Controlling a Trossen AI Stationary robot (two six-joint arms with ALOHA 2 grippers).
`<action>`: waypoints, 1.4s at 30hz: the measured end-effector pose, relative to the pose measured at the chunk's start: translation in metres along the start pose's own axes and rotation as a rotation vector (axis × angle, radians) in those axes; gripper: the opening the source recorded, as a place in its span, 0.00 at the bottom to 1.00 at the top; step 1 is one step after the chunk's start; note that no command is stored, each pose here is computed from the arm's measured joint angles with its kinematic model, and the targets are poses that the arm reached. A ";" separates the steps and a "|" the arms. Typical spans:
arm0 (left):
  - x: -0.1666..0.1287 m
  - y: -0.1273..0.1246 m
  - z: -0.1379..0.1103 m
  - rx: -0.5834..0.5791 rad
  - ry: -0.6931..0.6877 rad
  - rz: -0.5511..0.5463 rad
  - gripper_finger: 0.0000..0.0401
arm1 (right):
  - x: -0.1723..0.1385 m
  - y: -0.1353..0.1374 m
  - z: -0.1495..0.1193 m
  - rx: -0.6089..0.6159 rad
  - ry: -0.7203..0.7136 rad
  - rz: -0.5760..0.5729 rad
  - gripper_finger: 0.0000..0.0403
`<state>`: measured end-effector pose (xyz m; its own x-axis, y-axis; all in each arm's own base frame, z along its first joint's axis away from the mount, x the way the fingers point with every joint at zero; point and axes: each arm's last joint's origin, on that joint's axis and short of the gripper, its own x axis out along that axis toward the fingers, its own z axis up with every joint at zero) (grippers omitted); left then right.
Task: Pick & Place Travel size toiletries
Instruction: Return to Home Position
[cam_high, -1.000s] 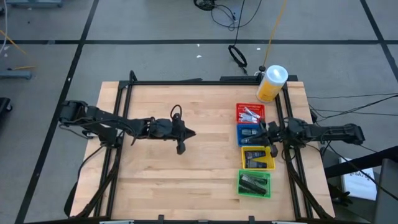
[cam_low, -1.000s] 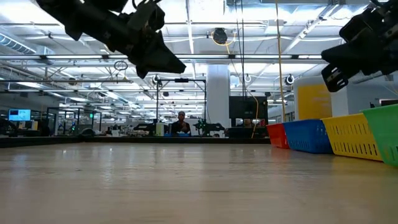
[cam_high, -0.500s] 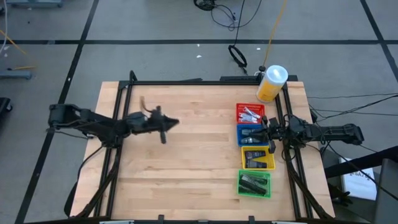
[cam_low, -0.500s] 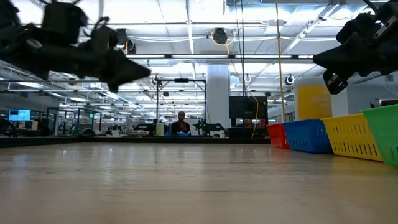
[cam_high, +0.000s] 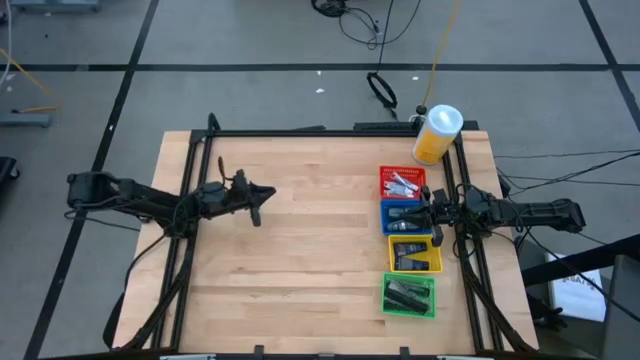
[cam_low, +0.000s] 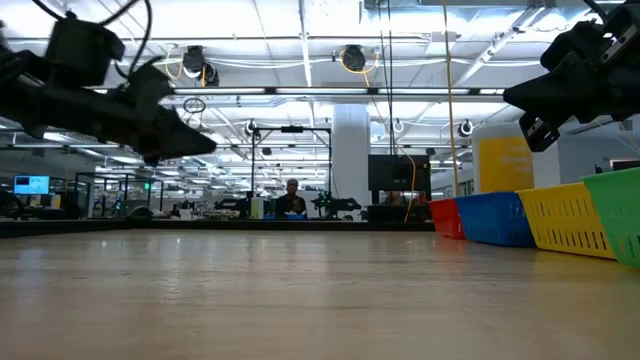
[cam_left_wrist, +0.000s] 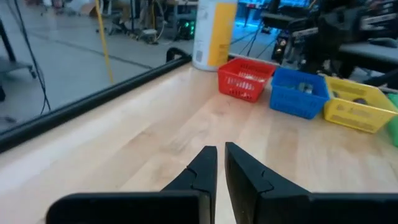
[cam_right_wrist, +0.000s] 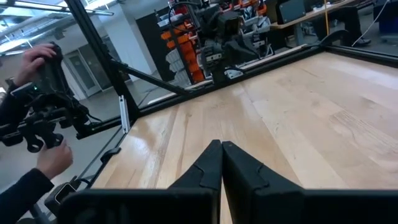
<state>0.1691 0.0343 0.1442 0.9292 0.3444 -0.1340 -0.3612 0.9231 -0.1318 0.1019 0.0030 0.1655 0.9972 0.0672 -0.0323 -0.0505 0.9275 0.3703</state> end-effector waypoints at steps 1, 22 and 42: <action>-0.006 0.001 0.001 0.010 -0.004 -0.003 0.08 | 0.000 0.000 0.000 0.000 0.000 0.000 0.01; -0.077 -0.009 0.009 0.142 -0.065 -0.309 0.08 | 0.000 0.000 0.000 0.000 0.001 0.000 0.01; -0.084 -0.012 0.014 0.198 -0.151 -0.376 0.08 | 0.000 0.000 0.000 0.000 0.000 0.000 0.01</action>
<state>0.0969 -0.0032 0.1711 0.9993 -0.0141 0.0344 0.0125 0.9987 0.0484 0.1020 0.0030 0.1652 0.9972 0.0675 -0.0327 -0.0507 0.9277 0.3700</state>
